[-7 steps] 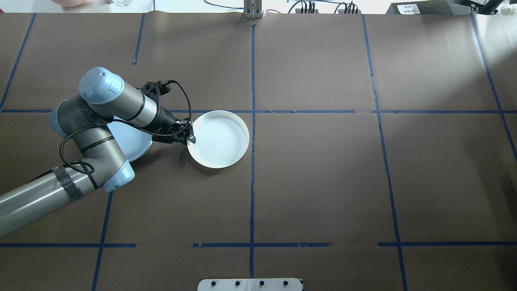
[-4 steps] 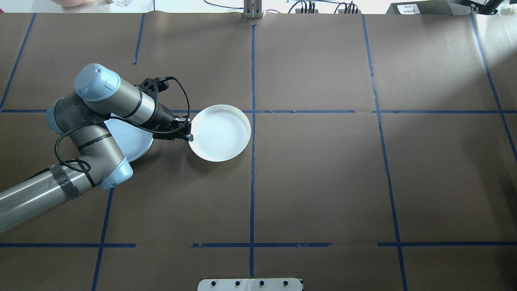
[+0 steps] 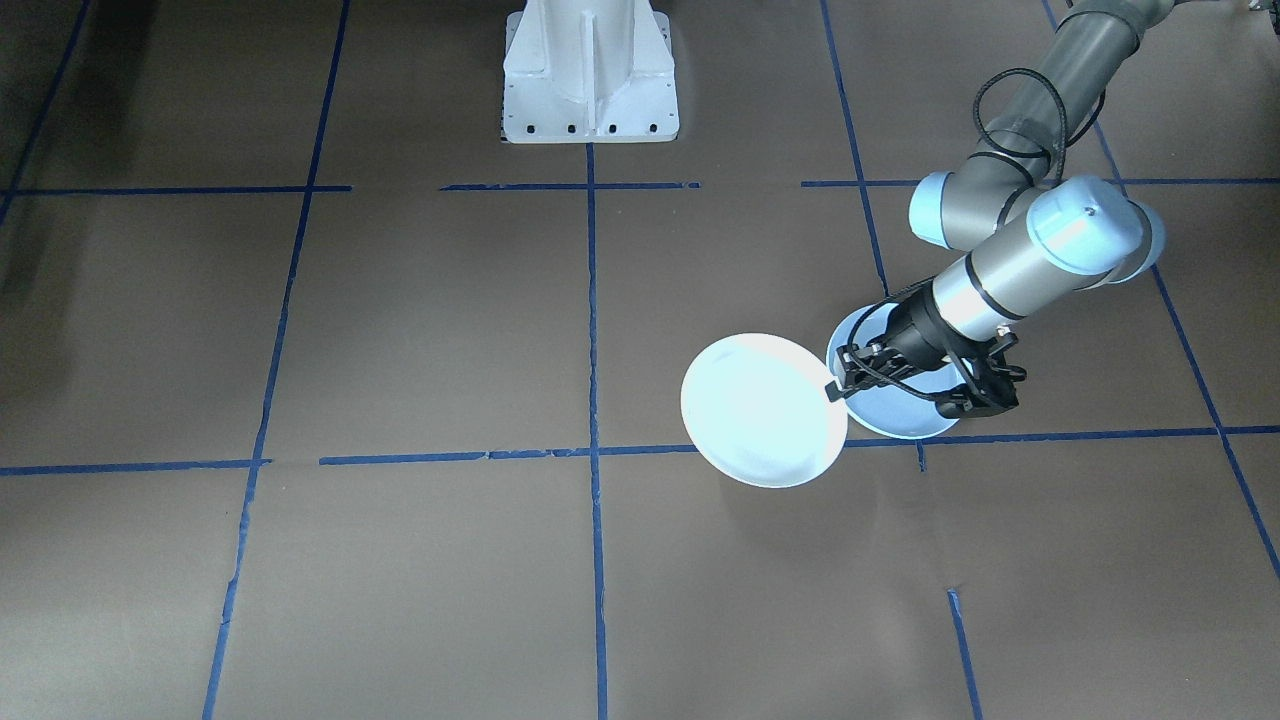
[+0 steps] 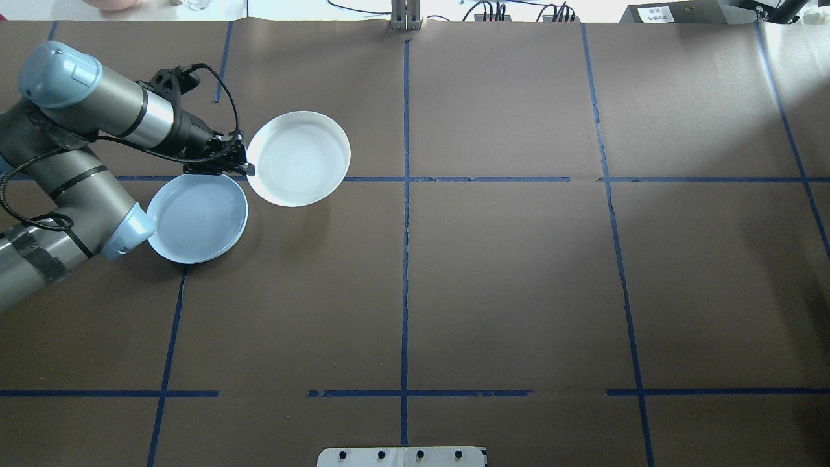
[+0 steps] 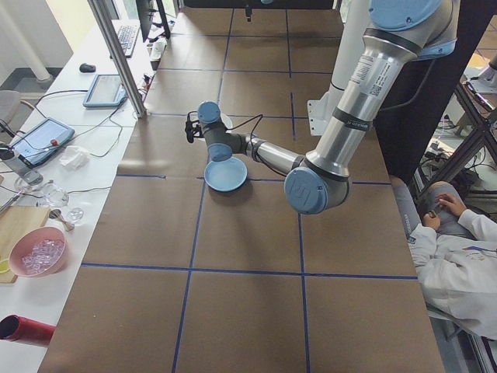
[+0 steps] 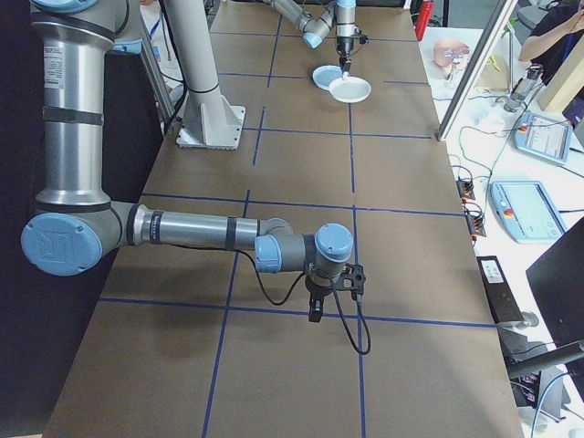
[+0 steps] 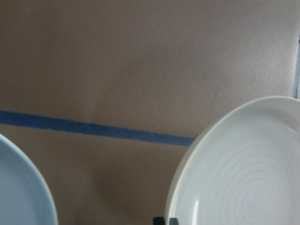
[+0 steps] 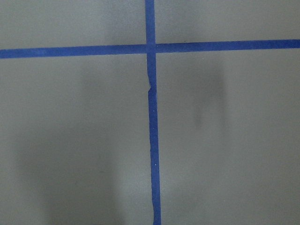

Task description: Stack plate in center

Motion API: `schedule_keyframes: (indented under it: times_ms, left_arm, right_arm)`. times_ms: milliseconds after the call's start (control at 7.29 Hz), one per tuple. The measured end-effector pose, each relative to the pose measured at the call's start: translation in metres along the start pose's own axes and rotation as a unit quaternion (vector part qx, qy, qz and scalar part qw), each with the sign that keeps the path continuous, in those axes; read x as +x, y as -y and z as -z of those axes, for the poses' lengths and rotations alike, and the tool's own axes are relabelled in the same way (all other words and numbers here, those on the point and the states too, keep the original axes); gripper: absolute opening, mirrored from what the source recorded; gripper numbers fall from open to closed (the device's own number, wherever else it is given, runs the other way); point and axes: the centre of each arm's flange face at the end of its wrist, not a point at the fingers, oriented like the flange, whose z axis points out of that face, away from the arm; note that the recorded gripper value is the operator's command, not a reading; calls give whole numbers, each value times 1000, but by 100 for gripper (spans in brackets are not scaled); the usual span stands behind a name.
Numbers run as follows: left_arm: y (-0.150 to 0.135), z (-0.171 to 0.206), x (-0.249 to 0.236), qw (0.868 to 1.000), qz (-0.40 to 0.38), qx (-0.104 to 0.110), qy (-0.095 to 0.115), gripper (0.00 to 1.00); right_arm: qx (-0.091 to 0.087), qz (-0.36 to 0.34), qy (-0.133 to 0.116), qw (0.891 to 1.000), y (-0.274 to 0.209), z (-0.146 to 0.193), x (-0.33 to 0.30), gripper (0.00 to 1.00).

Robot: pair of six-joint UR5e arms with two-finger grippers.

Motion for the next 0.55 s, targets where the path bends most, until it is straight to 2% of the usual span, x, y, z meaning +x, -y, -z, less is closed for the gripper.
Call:
schedule_keyframes:
  times_ms: [549]
  left_arm:
    - [-6,27,-105,999,-20,-15,36,0]
  right_arm:
    - [0,0,0,1000,0,0,0,100]
